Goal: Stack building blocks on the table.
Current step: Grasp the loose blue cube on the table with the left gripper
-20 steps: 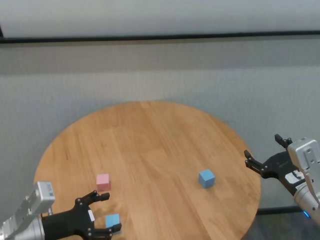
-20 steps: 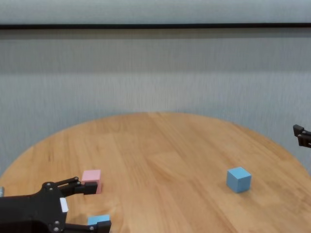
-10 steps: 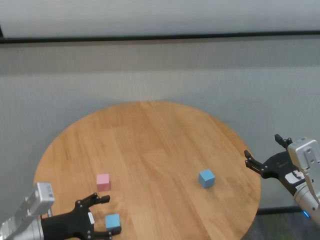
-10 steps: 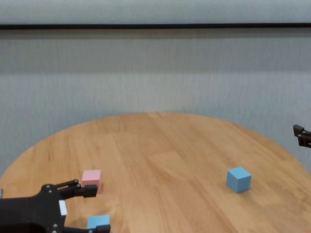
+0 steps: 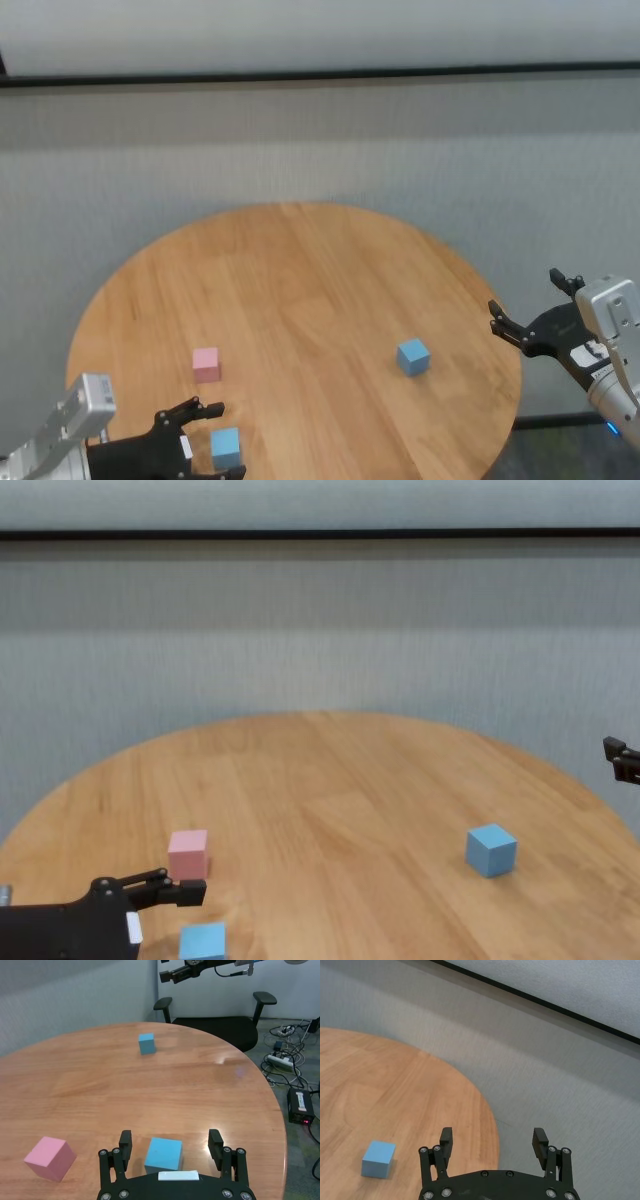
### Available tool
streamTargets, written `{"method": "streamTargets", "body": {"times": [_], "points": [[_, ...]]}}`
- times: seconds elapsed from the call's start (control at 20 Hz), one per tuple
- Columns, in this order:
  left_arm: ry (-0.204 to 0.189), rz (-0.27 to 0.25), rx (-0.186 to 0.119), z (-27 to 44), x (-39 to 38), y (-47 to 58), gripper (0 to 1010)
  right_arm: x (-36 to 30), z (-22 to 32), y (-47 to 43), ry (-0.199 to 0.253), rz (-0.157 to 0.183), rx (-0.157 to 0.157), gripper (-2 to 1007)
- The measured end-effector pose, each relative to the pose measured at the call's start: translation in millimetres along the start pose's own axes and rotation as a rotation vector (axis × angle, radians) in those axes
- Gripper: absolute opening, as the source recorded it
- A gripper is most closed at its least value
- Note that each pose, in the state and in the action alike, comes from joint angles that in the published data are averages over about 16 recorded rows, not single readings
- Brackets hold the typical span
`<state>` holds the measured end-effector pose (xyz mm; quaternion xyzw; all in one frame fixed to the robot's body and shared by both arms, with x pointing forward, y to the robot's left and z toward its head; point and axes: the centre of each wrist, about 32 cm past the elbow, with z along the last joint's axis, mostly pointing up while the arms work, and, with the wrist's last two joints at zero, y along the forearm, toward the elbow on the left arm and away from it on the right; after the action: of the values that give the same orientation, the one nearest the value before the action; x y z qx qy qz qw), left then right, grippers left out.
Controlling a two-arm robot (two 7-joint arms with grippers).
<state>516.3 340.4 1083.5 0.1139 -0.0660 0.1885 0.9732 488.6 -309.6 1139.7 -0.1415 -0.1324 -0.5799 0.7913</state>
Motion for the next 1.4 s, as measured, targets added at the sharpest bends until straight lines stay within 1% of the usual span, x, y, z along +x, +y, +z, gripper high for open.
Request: {"method": "streamTargets", "body": {"times": [0.7,1.4], "points": [[0.009,-0.011,0.013,-3.0,-1.1,-2.6,1003,0.0,0.0,0.0,0.0,0.0,0.0,1005],[0.012,-0.018,0.033,-4.2,-1.7,-5.1,1003,0.0,0.0,0.0,0.0,0.0,0.0,1005]]}}
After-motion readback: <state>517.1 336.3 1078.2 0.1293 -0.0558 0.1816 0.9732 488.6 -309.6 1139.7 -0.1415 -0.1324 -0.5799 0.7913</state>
